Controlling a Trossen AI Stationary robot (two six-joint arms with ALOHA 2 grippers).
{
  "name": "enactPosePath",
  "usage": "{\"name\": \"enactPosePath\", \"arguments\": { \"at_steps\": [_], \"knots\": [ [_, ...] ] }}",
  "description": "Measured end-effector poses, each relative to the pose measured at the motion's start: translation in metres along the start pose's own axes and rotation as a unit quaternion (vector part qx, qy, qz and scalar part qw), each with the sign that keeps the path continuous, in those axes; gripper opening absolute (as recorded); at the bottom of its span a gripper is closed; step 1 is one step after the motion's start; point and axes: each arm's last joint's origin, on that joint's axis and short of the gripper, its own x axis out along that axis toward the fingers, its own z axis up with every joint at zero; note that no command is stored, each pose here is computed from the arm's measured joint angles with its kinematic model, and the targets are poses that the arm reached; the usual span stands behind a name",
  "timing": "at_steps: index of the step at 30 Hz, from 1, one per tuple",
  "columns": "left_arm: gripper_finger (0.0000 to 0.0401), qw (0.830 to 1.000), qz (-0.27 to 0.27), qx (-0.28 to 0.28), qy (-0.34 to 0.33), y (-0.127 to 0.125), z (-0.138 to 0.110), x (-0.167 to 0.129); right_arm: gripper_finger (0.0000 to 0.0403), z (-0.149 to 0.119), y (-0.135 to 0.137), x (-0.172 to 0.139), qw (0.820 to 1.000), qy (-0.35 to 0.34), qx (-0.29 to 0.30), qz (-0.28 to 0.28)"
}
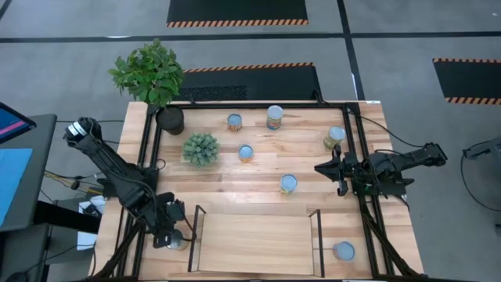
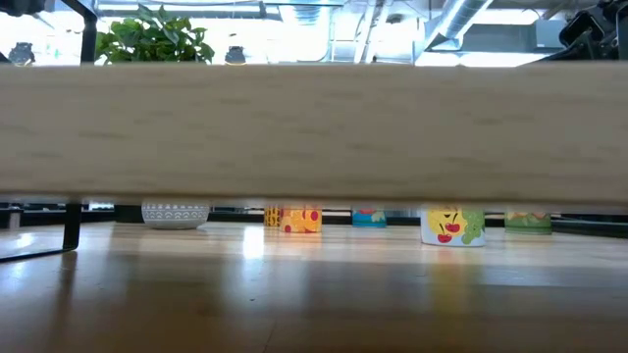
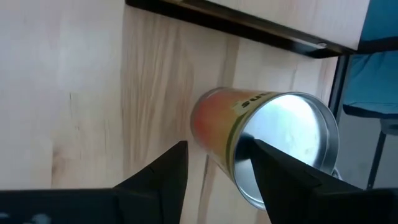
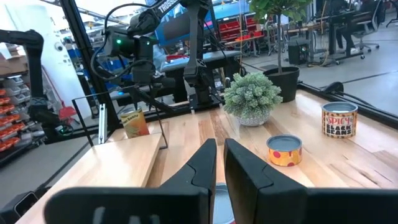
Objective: Pick and place cans onto a shelf
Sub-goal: Put the canned green beans on the shelf
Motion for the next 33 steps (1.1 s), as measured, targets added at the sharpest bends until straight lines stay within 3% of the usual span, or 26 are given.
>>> {"name": "enactPosePath", "arguments": {
  "at_steps": [9,13,17,22,28,33],
  "knots": [
    [0.0162,0.999,0.001,-0.041,0.007,0.001,-0.001,0.001,0.0059,0.0,0.0,0.0,1.0,0.0,0.0,0.0],
    [0.0154,0.999,-0.004,-0.033,0.014,0.0,-0.001,0.001,0.0059,0.0,0.0,0.0,1.0,0.0,-0.001,0.0],
    [0.011,0.999,-0.014,-0.023,0.028,0.0,-0.002,0.0,0.0059,0.0,0.0,0.0,1.0,0.0,-0.001,0.0],
    [0.0016,0.999,-0.015,-0.003,0.03,-0.001,-0.001,-0.002,0.0059,0.0,0.0,0.0,1.0,0.0,-0.001,0.0],
    [0.0002,1.0,-0.003,-0.004,0.031,-0.004,0.0,-0.01,0.0059,0.0,0.0,0.0,1.0,0.0,-0.005,0.0],
    [0.0,0.998,0.028,-0.007,0.049,-0.008,0.003,-0.033,0.0059,0.0,0.0,0.0,1.0,0.0,-0.005,0.0]
  ]
}}
